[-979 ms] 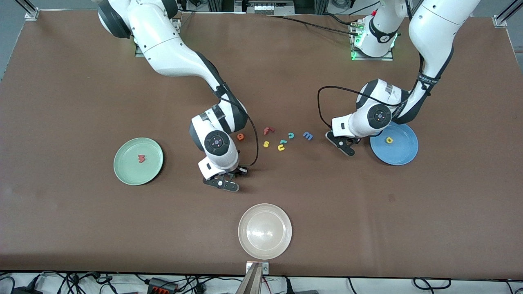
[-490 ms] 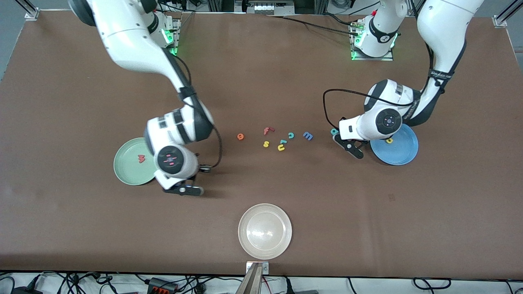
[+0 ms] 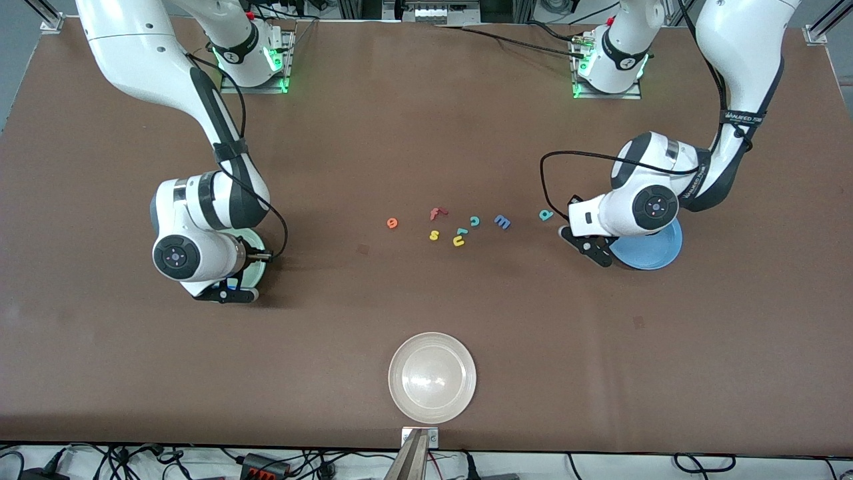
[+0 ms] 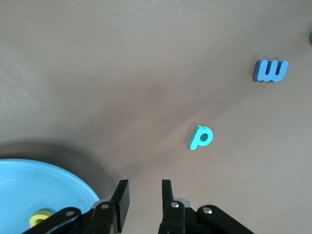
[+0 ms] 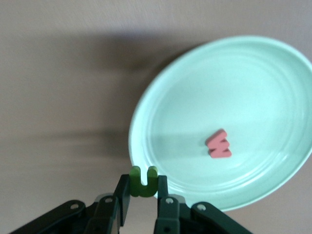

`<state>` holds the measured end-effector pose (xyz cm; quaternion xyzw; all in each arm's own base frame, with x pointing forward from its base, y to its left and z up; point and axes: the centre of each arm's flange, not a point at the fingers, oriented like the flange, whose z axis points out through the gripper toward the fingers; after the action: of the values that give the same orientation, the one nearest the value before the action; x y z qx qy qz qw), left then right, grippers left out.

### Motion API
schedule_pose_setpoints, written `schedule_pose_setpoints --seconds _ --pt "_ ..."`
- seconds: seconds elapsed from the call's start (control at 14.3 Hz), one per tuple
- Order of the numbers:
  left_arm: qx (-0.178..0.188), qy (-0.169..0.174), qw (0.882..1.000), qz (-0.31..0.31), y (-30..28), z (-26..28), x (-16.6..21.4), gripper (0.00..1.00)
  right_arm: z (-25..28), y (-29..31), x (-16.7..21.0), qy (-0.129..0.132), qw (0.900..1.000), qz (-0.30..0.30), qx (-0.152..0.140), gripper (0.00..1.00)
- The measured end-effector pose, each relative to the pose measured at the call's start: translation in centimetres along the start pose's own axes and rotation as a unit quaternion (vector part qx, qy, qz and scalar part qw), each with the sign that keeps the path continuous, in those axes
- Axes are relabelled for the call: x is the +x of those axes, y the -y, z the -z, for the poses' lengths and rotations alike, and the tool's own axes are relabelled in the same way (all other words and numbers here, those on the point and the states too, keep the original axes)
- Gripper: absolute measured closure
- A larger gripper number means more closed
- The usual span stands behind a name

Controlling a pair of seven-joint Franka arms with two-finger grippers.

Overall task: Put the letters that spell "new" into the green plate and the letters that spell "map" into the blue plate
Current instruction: 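Carry the green u onto the green plate and open the right gripper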

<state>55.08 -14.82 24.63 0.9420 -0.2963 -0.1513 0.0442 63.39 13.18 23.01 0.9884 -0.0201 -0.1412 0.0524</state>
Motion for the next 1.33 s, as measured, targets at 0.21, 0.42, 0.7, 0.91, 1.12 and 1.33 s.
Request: schedule_pose_setpoints --seconds 0.21,0.42,0.7,0.91,1.12,1.33 --pt "0.0 0.001 1.0 0.0 0.0 -0.1 0.0 0.66 -1.3 -1.0 -0.7 -0.009 1.0 0.017 -0.013 0.74" --pt "-0.001 0.001 1.0 -0.001 0.0 -0.1 0.0 0.66 -2.6 -3.2 -0.5 -0.015 0.999 0.028 -0.014 0.74" --pt "-0.001 0.001 1.0 -0.001 0.0 -0.1 0.0 0.67 -3.7 -3.8 0.0 -0.027 0.999 0.026 -0.012 0.69" --pt "-0.001 0.001 1.0 -0.001 0.0 -0.1 0.0 0.69 -3.3 -3.5 0.3 -0.04 0.999 0.028 -0.01 0.41" --pt "-0.001 0.001 1.0 -0.001 0.0 -0.1 0.0 0.68 1.9 -0.7 -0.6 -0.05 0.998 0.049 -0.006 0.11" --pt "-0.001 0.001 1.0 -0.001 -0.1 -0.1 0.0 0.68 5.5 7.9 -4.1 -0.071 0.993 0.097 -0.01 0.0"
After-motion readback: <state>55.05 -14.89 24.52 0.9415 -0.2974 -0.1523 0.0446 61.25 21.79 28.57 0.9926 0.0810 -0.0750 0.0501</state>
